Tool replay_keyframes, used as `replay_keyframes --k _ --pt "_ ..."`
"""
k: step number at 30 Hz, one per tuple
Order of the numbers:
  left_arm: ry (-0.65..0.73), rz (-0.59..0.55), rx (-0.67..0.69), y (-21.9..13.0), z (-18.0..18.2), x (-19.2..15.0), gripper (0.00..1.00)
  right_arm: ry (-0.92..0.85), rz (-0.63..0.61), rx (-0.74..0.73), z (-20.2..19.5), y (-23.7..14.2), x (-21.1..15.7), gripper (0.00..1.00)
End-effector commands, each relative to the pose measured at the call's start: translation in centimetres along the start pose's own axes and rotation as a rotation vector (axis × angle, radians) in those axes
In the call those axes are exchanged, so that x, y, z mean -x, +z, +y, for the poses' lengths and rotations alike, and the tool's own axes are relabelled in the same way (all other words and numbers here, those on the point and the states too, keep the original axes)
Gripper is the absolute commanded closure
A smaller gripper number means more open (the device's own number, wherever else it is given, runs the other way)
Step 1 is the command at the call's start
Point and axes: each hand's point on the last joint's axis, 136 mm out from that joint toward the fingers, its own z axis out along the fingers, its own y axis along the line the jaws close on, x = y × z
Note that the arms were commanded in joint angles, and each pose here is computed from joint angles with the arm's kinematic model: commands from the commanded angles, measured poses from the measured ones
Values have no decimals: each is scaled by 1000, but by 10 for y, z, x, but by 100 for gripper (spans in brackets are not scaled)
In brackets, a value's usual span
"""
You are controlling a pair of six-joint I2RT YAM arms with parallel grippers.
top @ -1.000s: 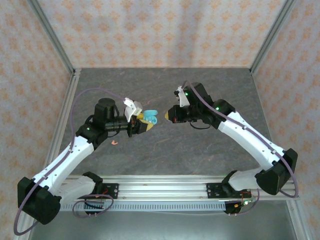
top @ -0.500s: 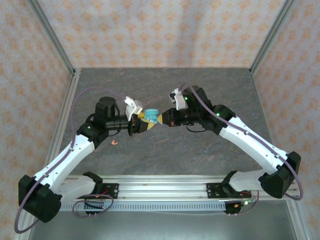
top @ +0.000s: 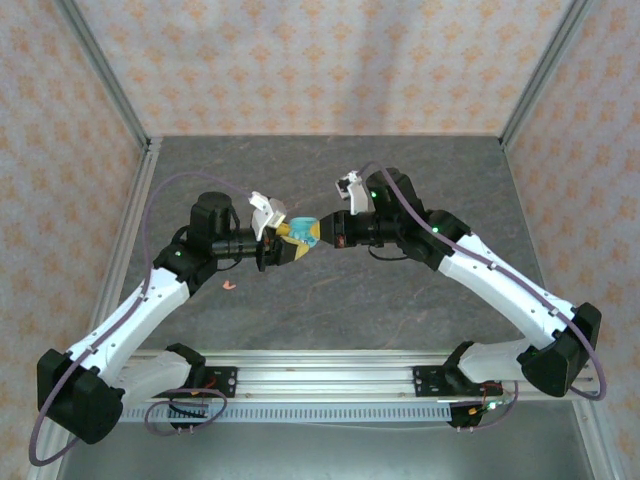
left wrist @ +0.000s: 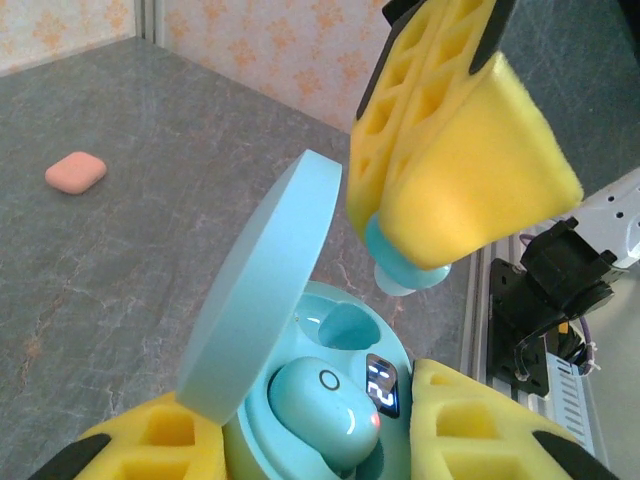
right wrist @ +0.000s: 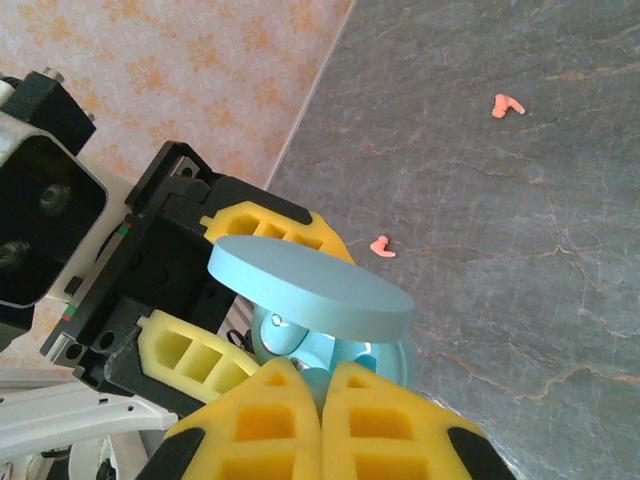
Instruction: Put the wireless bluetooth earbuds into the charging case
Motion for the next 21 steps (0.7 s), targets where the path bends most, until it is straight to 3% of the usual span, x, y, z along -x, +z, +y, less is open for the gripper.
replay_keyframes --k 1,21 --pt "25 -39 -27 -5 -7 19 95 -10 -17 50 12 2 5 96" --pt "18 -51 -33 -4 -7 23 95 19 -3 24 -3 12 -7 96"
